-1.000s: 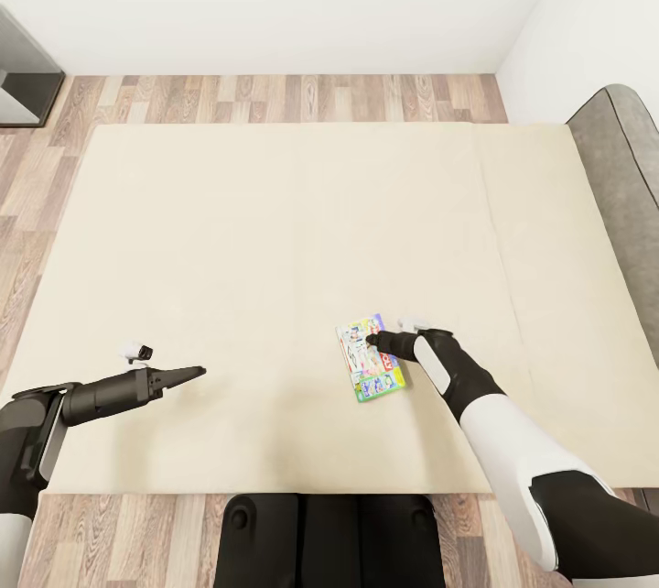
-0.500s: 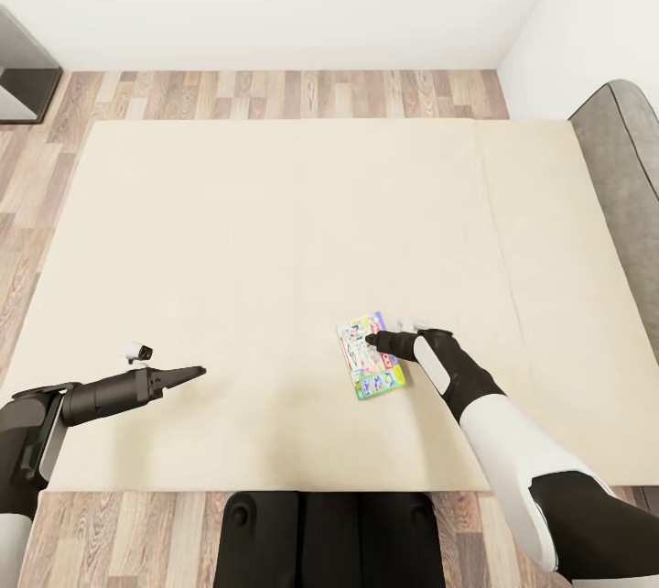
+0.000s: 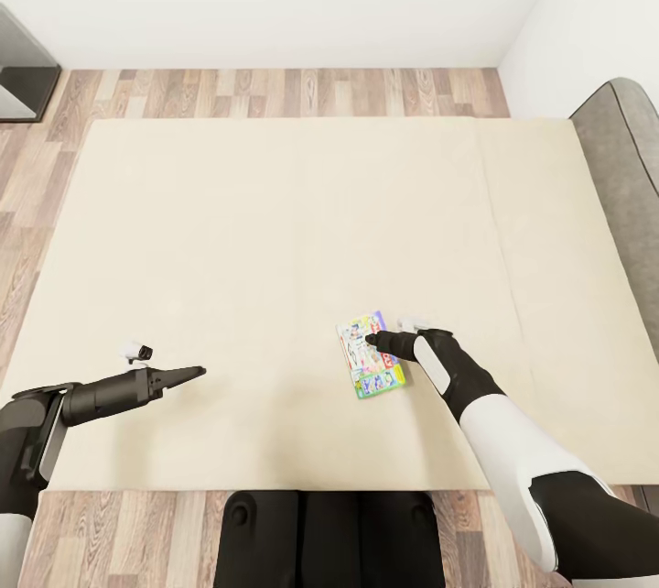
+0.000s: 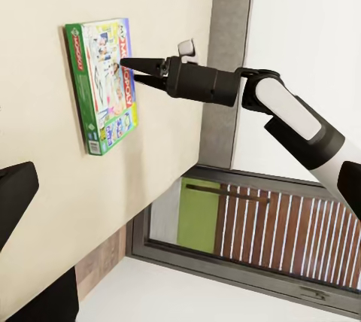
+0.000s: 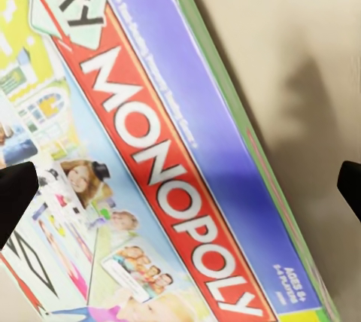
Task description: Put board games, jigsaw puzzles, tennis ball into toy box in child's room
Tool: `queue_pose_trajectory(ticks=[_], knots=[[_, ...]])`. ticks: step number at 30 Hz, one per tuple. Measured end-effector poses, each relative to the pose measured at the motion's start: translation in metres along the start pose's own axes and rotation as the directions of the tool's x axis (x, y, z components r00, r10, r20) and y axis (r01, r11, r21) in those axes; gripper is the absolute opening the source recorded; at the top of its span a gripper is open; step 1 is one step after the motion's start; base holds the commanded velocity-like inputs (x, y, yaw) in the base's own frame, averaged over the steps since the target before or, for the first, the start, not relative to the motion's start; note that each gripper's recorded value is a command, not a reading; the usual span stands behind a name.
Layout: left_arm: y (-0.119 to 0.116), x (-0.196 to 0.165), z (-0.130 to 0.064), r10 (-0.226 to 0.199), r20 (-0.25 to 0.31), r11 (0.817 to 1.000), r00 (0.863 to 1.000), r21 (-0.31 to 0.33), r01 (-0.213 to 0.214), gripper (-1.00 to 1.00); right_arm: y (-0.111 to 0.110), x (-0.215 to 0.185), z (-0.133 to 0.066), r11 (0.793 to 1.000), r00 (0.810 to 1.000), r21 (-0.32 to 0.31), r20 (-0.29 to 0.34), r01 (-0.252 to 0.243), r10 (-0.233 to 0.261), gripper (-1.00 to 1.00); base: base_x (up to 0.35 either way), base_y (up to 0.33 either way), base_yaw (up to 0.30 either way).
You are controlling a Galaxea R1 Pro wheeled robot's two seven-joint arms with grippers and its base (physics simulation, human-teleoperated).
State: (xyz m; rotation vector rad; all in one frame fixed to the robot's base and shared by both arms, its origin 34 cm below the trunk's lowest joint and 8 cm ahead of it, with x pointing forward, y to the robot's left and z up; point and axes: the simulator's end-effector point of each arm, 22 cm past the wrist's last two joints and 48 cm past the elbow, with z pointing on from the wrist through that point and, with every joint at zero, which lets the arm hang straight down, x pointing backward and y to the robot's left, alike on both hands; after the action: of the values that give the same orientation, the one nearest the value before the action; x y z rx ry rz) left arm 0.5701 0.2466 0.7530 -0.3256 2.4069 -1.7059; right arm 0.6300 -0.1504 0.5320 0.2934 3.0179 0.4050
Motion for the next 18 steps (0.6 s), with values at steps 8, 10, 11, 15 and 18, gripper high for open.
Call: queue_pose_trajectory(ticks=[8,10,11,15,18], knots=[[0.0036,0.0020,0.0005,-0.008,-0.002,1.000,1.000,-0.002,0.008,1.00,-0.0016,0.0034,0.0033,1.000,1.000,0.001,-0.006,-0.002,0.002,1.00,0.000,0.000,0.000],[0.0038,0.0021,0.0005,-0.008,-0.002,1.000,1.000,-0.002,0.008,1.00,-0.0016,0.0035,0.0034,1.000,1.000,0.001,-0.007,-0.002,0.002,1.00,0.000,0.000,0.000],[0.0039,0.0022,0.0006,-0.008,-0.002,1.000,1.000,-0.002,0.008,1.00,-0.0016,0.0035,0.0034,1.000,1.000,0.001,-0.007,-0.002,0.002,1.00,0.000,0.000,0.000],[0.0039,0.0021,0.0005,-0.008,-0.002,1.000,1.000,-0.002,0.008,1.00,-0.0015,0.0034,0.0034,1.000,1.000,0.001,-0.007,-0.002,0.002,1.00,0.000,0.005,0.000],[0.0040,0.0021,0.0005,-0.008,-0.003,1.000,1.000,-0.003,0.008,1.00,-0.0015,0.0034,0.0034,1.000,1.000,0.001,-0.007,-0.002,0.002,1.00,-0.017,0.093,0.000]])
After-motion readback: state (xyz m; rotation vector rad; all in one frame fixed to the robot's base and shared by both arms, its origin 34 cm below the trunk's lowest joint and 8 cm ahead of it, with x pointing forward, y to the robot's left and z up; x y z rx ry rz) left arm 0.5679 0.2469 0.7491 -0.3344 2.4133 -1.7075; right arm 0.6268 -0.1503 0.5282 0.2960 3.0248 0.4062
